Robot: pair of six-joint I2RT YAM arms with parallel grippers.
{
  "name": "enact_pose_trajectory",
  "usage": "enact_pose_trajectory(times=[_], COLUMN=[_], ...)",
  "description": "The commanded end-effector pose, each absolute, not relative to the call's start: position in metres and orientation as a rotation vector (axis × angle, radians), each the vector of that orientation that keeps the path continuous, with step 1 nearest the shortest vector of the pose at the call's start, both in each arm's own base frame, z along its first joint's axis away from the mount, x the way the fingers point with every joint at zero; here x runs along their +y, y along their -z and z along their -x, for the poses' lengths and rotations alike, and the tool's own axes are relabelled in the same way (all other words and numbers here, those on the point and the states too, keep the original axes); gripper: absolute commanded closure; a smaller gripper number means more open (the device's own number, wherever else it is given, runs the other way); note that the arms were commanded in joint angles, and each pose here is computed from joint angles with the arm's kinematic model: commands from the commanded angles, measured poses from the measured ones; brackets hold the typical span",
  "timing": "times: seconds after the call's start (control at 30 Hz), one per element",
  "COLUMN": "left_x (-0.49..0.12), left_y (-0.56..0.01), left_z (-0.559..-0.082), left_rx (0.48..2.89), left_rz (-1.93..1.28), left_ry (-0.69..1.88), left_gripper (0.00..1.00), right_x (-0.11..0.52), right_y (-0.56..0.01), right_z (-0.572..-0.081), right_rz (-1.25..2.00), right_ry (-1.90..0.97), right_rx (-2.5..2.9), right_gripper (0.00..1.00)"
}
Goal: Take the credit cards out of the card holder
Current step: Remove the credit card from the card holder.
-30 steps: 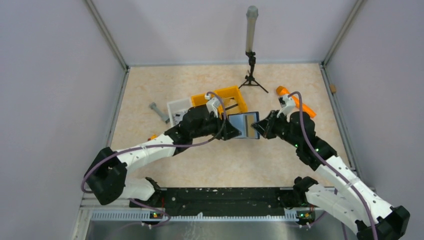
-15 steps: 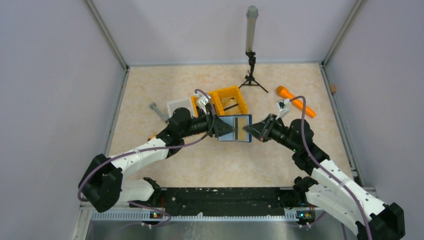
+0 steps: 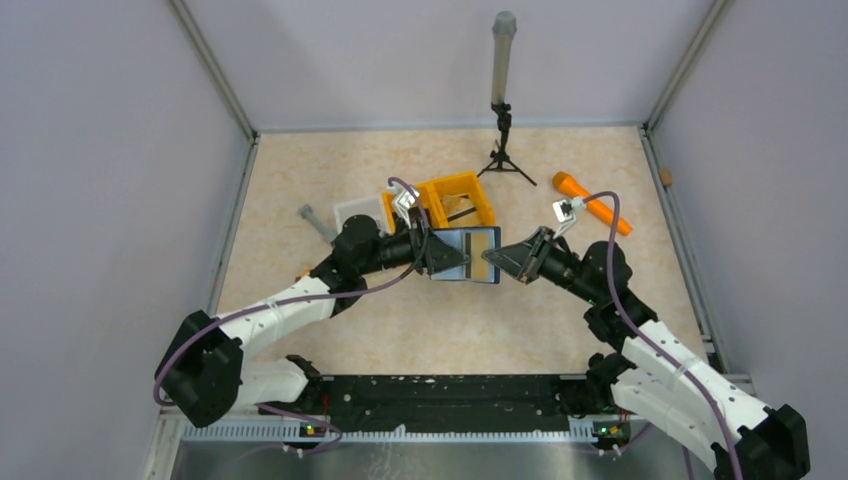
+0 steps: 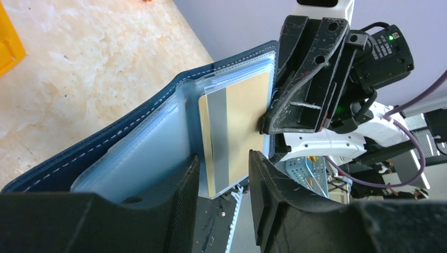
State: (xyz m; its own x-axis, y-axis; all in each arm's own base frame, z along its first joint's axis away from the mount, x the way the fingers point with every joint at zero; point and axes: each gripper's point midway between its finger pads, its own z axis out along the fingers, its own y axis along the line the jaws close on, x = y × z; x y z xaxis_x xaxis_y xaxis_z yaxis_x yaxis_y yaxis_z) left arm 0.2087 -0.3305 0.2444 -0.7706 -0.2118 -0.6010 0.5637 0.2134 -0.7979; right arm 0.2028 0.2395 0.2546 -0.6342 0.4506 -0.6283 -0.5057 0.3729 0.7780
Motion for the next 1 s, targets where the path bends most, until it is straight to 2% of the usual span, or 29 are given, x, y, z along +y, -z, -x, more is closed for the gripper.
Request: enact_pose_trajectory(times=[0.0,0.23,0.43,0.77,0.87,0.97], left_x=[-0.33,-0.324,-0.321,-0.32,-0.32,-0.32], left_y=[-0.279,-0.302,-0.315,-0.326,-0.327,-0.328], left_z=[-0.199,-0.184,-0.174,-0.157,-0.154,-0.154], left_rx=[1.712,1.573,1.531,1.49,1.479,1.471], left_rz=[-0.388,-0.433,-0.46,-0.555,-0.568,-0.575], left_ry=[1.722,1.871,1.932,1.999,2.004,2.0], left_gripper=[0.58,0.61,0.67,0.7,0.72,0.8], right_x=[0.244,0.246,0.248,0.254,0.256,0.257], right_y=[-0.284,-0.285,-0.281,-0.276,-0.276,-0.276], right_z=[-0.195,-0.192,-0.193,-0.195,-0.194,-0.194], right_rz=[0.106,0.122,0.128,0.149,0.155,0.16], right_ry=[-1.469,-1.488,-1.48,-1.499,-1.513,-1.521], right_rx=[1.665,1.675,1.707,1.729,1.733,1.734], right_gripper=[1.0,1.0,1.0,1.0,1.0,1.0])
